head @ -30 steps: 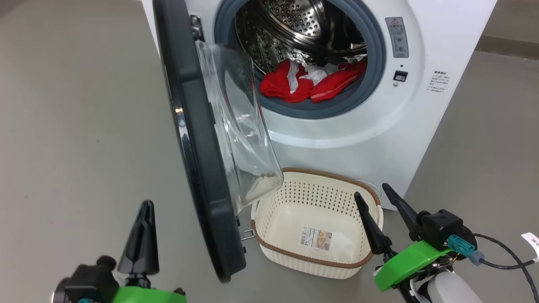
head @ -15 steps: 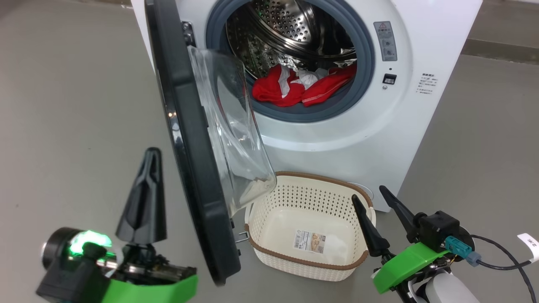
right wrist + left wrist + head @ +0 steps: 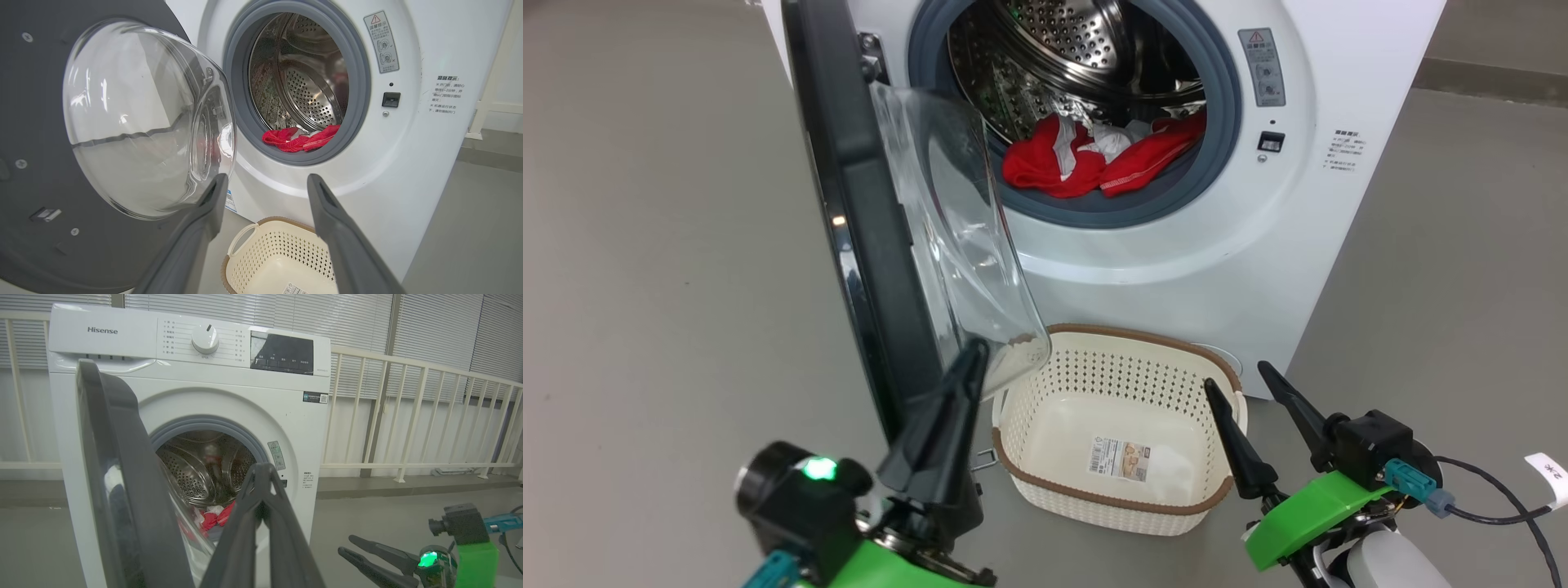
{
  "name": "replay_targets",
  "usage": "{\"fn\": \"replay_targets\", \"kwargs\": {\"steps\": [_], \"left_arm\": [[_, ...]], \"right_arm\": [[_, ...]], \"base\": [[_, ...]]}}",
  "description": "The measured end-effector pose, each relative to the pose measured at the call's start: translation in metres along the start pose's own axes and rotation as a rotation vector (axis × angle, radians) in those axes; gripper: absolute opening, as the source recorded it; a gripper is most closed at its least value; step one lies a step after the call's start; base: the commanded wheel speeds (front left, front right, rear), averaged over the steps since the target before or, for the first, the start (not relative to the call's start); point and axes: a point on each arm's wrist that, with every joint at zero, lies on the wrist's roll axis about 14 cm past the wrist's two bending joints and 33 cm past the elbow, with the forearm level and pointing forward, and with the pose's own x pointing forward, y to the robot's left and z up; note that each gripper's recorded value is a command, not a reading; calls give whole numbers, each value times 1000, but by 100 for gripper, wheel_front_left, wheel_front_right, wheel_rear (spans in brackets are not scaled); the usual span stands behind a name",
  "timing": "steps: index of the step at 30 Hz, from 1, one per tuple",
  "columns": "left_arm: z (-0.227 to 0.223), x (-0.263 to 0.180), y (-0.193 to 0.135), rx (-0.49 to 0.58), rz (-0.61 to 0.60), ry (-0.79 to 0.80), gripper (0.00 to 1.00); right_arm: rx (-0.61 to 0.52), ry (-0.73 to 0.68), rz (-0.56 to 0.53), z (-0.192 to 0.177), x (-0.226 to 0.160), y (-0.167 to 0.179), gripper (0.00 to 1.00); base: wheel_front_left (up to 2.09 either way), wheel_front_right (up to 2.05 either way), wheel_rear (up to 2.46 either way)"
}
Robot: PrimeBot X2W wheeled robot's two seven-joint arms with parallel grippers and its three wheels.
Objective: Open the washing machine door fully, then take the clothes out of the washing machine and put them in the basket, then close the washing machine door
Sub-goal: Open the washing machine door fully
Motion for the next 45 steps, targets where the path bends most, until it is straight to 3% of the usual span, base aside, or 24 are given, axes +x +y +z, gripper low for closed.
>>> {"fn": "replay_targets", "kwargs": {"steps": [7, 18, 30, 45], "left_arm": [[-48, -6, -7, -70, -21, 180, 0], [-82, -16, 15, -60, 77, 294, 0], [-82, -22, 39, -46, 182, 297, 0], [-66, -49, 92, 23, 383, 279, 0]], "right_arm": [[6, 12, -5, -5, 0, -2, 100], [16, 33, -10, -13, 1, -5, 100], [25, 43, 1, -18, 6, -2, 100], [36, 69, 52, -28, 16, 13, 100]], "base": [[0, 0, 0], [0, 0, 0], [0, 0, 0], [0, 0, 0]]}}
